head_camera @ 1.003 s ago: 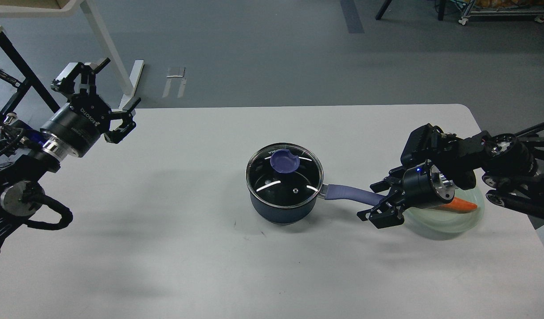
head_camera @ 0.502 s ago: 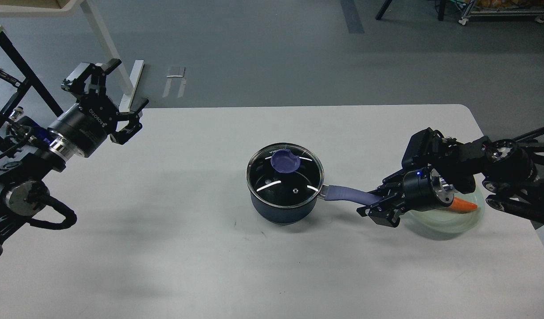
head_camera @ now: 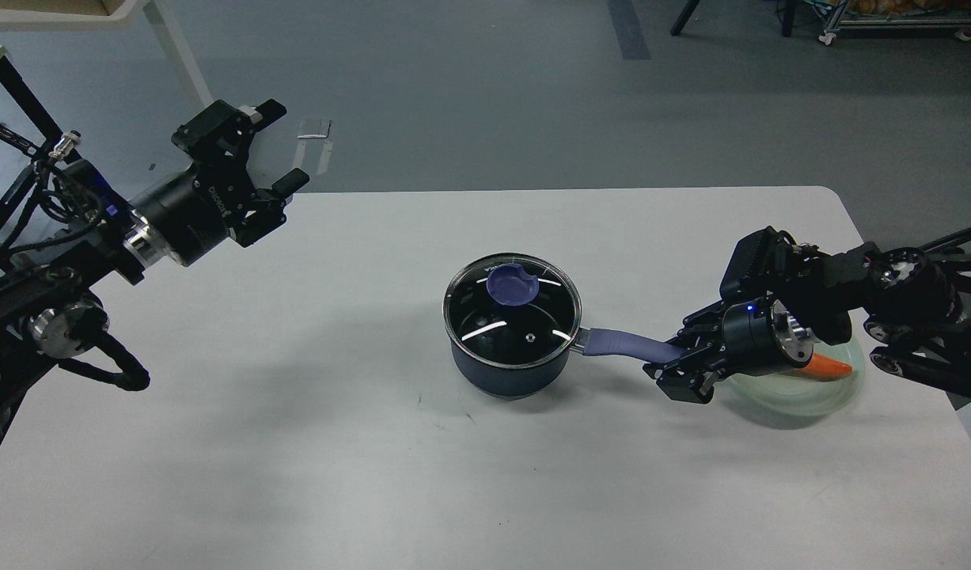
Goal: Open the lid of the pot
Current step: 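Reach the left gripper over the pan to the purple lid knob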
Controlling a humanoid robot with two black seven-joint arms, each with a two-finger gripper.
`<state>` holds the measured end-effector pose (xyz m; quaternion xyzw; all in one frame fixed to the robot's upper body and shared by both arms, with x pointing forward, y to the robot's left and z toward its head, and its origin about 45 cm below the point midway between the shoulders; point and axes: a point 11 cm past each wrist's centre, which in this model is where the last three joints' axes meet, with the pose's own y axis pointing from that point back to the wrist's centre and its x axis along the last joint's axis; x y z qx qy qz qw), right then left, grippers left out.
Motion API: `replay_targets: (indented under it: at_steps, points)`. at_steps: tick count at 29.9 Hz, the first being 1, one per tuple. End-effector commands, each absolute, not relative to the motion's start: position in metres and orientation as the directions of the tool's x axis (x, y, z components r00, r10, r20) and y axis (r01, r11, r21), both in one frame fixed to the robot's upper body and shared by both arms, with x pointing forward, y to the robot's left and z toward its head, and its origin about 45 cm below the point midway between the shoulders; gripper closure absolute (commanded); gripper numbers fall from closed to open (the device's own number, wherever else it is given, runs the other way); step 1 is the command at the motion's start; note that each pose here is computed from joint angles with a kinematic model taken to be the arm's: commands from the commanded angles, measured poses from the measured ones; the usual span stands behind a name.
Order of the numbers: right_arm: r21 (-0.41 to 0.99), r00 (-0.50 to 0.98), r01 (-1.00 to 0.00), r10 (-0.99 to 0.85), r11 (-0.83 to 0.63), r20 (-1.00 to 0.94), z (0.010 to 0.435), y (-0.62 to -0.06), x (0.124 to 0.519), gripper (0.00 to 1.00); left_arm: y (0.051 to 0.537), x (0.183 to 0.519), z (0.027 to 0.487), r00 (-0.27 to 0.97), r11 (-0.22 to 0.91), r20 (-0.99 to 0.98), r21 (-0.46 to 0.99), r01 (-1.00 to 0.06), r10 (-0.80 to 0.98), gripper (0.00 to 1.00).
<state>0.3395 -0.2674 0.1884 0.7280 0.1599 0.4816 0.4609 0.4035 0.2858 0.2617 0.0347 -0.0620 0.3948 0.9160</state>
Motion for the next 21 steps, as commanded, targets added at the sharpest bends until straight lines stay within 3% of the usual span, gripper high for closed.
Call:
replay_targets:
  at_steps: [1, 4, 9, 17, 21]
  points:
    - [0.825, 0.487, -0.212, 0.675, -0.524, 0.554, 0.188, -0.268, 0.339, 0.73, 0.253, 0.402, 0.262, 0.750, 0.777, 0.344, 0.085, -0.624, 0.565, 0.01]
    - [0.825, 0.487, -0.212, 0.675, -0.524, 0.554, 0.188, -0.268, 0.339, 0.72, 0.206, 0.403, 0.279, 0.752, 0.856, 0.560, 0.137, -0.499, 0.348, 0.01]
    - [0.825, 0.487, -0.208, 0.676, -0.526, 0.553, 0.188, -0.266, 0.339, 0.72, 0.150, 0.397, 0.291, 0.577, 0.897, 0.815, 0.217, -0.386, 0.051, 0.01]
    - [0.829, 0.504, -0.201, 0.671, -0.521, 0.544, 0.182, -0.271, 0.335, 0.72, 0.074, 0.365, 0.249, 0.215, 0.924, 0.940, 0.311, -0.223, -0.265, 0.01]
    - [0.830, 0.508, -0.201, 0.669, -0.520, 0.543, 0.181, -0.273, 0.334, 0.72, 0.072, 0.376, 0.238, 0.143, 0.906, 0.936, 0.348, -0.240, -0.321, 0.01]
